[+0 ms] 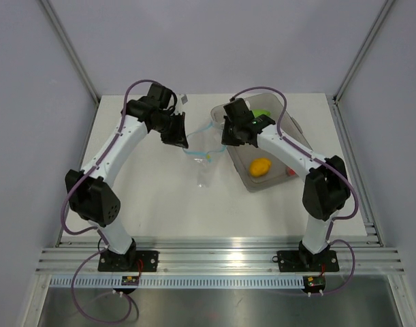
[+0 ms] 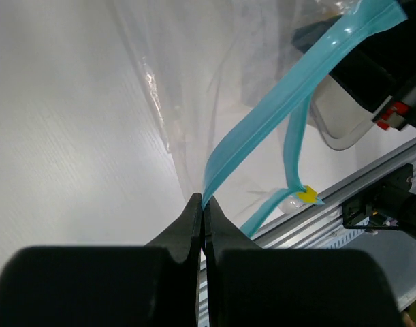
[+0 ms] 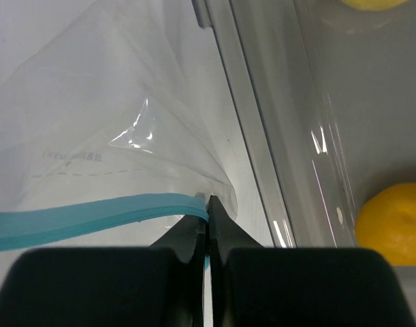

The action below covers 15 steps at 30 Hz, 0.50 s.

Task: Place the food in the zip-top bag and seal the zipper
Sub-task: Open the zipper of the food storage bag at the center of the board.

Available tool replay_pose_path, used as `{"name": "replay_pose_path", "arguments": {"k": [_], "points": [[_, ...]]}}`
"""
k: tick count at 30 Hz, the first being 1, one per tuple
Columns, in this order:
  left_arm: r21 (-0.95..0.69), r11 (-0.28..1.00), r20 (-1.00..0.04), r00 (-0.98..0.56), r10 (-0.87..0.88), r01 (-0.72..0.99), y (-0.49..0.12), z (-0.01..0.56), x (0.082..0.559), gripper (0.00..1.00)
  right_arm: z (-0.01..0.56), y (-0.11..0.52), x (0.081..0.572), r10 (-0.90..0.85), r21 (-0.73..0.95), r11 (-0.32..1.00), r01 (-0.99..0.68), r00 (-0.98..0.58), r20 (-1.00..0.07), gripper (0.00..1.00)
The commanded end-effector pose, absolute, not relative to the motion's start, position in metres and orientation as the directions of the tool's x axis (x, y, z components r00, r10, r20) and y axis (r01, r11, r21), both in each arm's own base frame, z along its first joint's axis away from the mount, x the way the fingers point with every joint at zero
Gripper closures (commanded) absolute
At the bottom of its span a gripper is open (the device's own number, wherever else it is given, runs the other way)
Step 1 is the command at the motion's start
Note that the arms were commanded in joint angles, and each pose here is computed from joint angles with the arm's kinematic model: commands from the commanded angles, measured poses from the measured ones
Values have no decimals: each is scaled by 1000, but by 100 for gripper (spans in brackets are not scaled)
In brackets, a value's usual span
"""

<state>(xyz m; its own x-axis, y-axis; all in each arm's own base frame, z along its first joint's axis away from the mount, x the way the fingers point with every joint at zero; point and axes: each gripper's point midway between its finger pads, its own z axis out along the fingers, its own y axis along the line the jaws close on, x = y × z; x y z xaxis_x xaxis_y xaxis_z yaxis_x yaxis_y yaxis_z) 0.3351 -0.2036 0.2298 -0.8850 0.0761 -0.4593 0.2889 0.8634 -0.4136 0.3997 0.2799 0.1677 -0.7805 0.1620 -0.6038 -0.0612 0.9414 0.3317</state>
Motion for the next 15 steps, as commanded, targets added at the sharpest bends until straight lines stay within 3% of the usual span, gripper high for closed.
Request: {"name": "replay_pose_path", "arguments": {"k": [1,6,8,10,15], "points": [[-460,829,-486,-871,64,318,-222,230,345,100,168,282,401,150,328,941,-80,-771,-619,100],[-489,808,-464,-882,79,329,-240,222,340,100,168,284,402,158,334,940,-75,-771,-617,100],[-495,816,-427,-901,72,299,-241,213,339,91,166,283,400,170,343,937,-65,-773,-611,100],[-499,820,-408,-911,64,281,-241,204,337,76,170,286,400,193,367,928,-60,-767,-612,100],[-517,812,-433,-901,26,272,-242,210,338,71,163,286,395,205,381,923,-46,-780,-591,100]]}}
